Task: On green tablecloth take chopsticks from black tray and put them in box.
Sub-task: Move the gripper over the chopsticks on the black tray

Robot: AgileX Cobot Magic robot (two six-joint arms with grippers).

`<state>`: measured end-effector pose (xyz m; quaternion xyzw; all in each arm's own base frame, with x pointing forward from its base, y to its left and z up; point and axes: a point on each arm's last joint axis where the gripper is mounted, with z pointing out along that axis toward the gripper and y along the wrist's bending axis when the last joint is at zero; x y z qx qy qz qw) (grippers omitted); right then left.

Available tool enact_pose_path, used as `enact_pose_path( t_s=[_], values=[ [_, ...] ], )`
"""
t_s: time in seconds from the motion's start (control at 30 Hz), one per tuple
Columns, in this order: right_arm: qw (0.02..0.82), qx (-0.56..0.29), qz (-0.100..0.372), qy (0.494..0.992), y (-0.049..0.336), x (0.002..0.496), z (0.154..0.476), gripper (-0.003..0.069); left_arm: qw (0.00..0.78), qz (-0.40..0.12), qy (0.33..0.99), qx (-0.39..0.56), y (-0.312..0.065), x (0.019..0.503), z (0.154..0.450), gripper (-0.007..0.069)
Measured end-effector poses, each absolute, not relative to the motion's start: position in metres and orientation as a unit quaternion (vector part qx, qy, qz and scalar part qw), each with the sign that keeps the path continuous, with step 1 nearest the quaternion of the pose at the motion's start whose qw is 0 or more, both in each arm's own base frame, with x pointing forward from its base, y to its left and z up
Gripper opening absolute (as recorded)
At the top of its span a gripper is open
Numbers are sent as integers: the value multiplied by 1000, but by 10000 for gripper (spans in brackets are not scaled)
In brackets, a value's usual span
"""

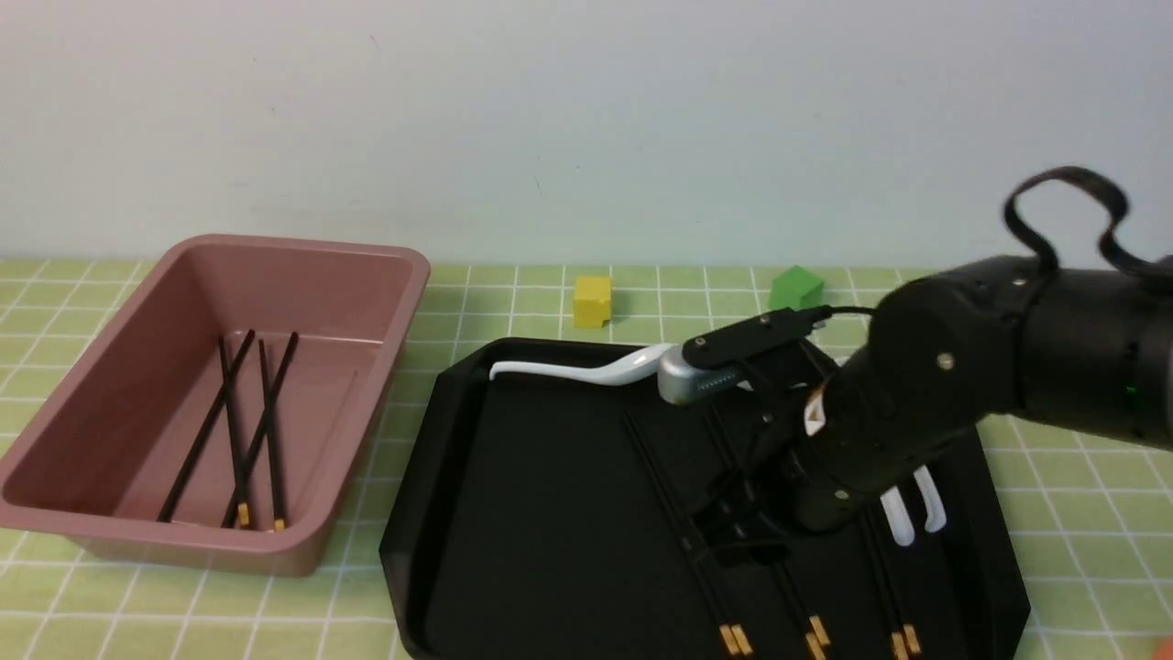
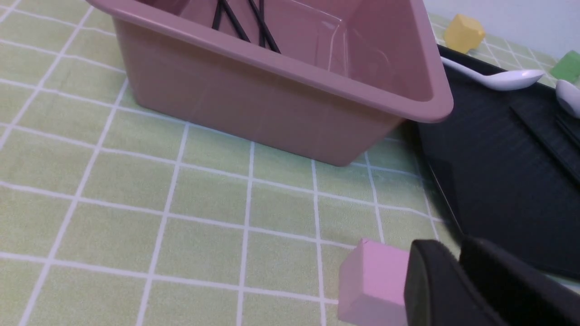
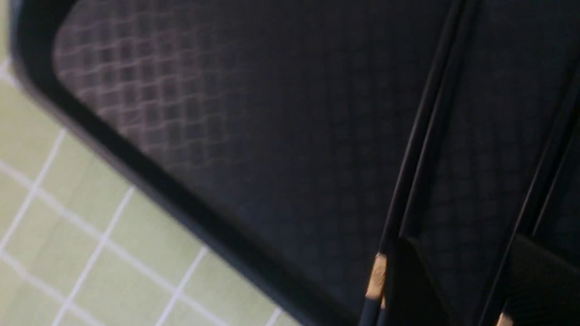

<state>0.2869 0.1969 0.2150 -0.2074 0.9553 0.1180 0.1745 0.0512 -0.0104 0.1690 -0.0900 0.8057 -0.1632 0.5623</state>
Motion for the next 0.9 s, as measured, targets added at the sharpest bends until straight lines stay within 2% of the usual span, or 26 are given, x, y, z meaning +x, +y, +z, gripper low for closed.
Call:
enact_pose_path(
  t_s=[0.1, 0.37, 0.67, 0.77, 0.8, 0.83, 0.9],
  values=[
    [159, -194, 100, 963, 202, 298, 198, 349, 562, -163, 806, -90, -10, 51, 169, 100],
    [104, -180, 84, 975, 208, 305, 155, 353, 562, -163, 806, -90, -10, 51, 169, 100],
    [98, -175, 87, 976, 209, 306, 152, 344, 562, -163, 806, -90, -10, 51, 169, 102],
    [93, -175, 86, 976, 209, 305, 152, 312, 562, -163, 806, -90, -10, 51, 169, 102],
    [87, -175, 84, 977, 209, 304, 152, 265, 562, -163, 806, -90, -10, 51, 169, 102],
    [84, -175, 83, 977, 208, 304, 152, 250, 562, -163, 806, -90, -10, 51, 169, 102],
    [74, -175, 80, 978, 208, 302, 151, 145, 562, -163, 806, -90, -10, 51, 169, 102]
  ],
)
